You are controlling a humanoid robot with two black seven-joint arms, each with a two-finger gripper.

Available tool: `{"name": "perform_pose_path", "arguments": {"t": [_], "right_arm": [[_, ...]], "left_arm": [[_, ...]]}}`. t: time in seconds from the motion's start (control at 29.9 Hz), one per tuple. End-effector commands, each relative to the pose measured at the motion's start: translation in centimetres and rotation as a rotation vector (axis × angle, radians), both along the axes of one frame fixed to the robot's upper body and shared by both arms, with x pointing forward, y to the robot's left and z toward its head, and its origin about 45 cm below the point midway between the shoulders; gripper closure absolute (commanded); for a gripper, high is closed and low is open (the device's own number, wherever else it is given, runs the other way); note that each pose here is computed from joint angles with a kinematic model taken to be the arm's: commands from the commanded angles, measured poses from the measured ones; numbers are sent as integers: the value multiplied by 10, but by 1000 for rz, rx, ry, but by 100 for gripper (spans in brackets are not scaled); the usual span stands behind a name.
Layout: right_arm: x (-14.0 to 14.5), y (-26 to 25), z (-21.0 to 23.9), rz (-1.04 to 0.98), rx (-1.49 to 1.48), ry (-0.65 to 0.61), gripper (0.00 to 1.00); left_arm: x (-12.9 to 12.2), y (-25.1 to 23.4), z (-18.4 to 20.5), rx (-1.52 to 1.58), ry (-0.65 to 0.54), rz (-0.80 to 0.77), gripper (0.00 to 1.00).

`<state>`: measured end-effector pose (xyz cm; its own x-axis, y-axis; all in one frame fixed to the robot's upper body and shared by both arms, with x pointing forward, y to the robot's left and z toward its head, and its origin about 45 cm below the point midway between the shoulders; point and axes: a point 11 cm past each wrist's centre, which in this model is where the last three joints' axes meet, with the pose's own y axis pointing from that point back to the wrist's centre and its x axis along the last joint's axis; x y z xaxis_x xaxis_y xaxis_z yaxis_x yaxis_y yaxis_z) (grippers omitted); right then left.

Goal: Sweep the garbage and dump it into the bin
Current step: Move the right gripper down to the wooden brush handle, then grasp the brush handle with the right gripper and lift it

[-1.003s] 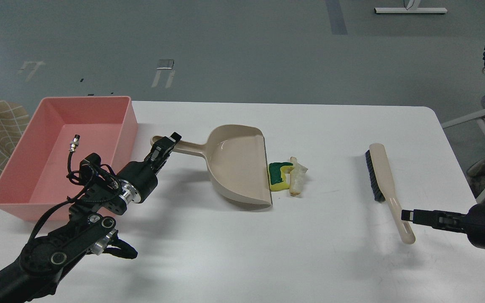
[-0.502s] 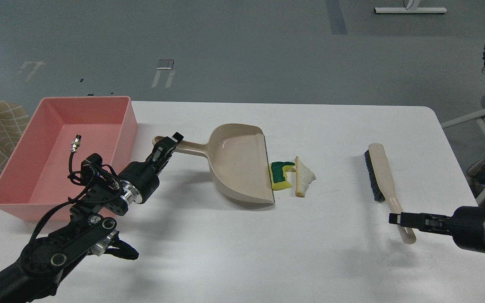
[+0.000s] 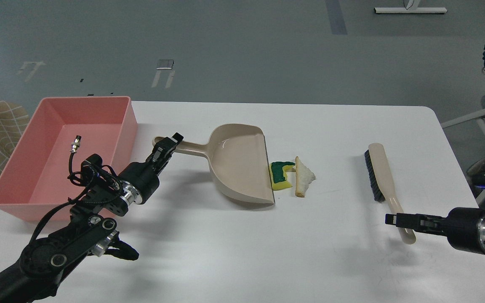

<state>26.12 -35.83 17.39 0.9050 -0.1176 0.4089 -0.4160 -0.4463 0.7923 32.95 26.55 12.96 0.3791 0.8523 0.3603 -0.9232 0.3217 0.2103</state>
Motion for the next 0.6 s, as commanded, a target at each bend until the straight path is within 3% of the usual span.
{"name": "perform_pose_path", "arguments": {"t": [0.0, 0.13, 0.37, 0.57], "right_arm": [[0, 3, -3, 3, 0, 4, 47], [-2, 4, -5, 3, 0, 10, 57], [-2, 1, -4, -6, -21, 10, 100], [0, 1, 0, -3, -22, 5, 100]], "left_arm": [[0, 0, 0, -1, 0, 0, 100], [0, 0, -1, -1, 1, 1, 100], [0, 0, -1, -1, 1, 1, 100], [0, 1, 0, 1, 1, 1, 100]]}}
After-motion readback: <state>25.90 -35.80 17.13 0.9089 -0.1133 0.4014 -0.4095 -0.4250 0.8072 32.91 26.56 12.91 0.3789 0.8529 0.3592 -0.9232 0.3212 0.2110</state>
